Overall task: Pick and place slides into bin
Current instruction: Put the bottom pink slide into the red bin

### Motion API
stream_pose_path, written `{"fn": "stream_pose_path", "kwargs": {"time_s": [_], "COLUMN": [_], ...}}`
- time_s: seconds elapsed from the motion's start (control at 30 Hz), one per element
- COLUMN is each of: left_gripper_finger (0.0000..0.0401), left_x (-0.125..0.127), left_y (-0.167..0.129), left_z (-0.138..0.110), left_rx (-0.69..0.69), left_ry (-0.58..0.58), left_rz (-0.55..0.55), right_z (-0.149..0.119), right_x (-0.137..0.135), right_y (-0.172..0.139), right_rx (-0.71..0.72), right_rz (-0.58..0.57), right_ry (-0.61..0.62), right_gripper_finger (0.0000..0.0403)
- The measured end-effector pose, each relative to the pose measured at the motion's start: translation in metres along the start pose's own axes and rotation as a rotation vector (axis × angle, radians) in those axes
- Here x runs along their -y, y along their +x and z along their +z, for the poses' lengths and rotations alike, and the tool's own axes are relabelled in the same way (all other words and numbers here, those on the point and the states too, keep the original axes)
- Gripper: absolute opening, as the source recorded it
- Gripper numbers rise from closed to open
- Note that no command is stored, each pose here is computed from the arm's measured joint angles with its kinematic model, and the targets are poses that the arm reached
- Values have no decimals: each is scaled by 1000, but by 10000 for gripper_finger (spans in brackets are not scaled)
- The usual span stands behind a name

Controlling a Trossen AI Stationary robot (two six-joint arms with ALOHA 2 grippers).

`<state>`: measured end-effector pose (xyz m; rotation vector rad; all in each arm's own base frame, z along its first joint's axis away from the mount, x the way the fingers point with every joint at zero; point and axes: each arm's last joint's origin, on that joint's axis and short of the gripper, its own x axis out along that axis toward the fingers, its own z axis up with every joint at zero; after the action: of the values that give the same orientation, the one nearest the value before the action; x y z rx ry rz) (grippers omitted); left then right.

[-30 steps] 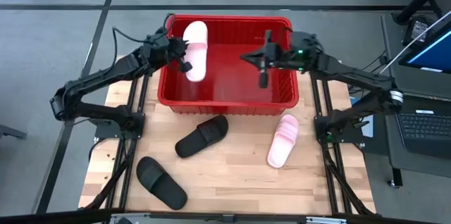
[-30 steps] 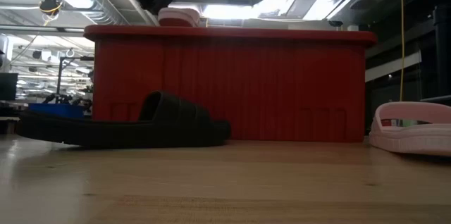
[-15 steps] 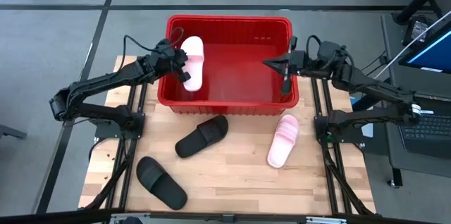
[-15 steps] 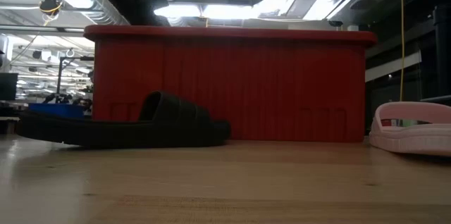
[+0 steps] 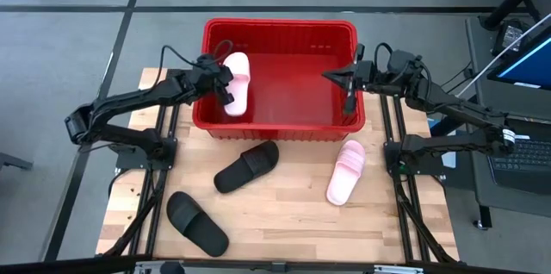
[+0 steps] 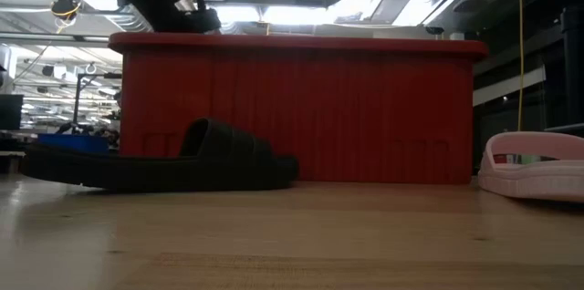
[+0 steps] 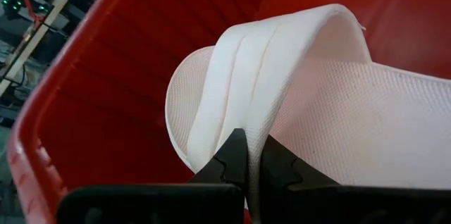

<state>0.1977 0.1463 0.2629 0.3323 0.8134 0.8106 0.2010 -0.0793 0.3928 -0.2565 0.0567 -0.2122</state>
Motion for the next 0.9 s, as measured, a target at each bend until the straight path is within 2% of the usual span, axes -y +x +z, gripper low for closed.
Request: {"fn": "stream_pose_path", "kwargs": {"time_s": [0.2, 0.5, 0.77, 0.9], "left_gripper_finger": [3, 3, 3, 3], "left_x": [6, 8, 6, 6], "left_y": [23, 52, 61, 61], "left_z": [-8, -15, -22, -22], "left_rx": [-89, -106, -142, -135], "left_ry": [13, 32, 109, 111], "left_rz": [-18, -65, -71, -82], "right_z": [0, 0, -1, -1], "right_x": [1, 1, 1, 1], "right_y": [0, 0, 0, 0], "right_rx": [-2, -2, -3, -3], "right_rz": [-4, -4, -5, -5], "right_ry": [21, 25, 23, 22], "right_gripper_finger": [7, 7, 7, 7]}}
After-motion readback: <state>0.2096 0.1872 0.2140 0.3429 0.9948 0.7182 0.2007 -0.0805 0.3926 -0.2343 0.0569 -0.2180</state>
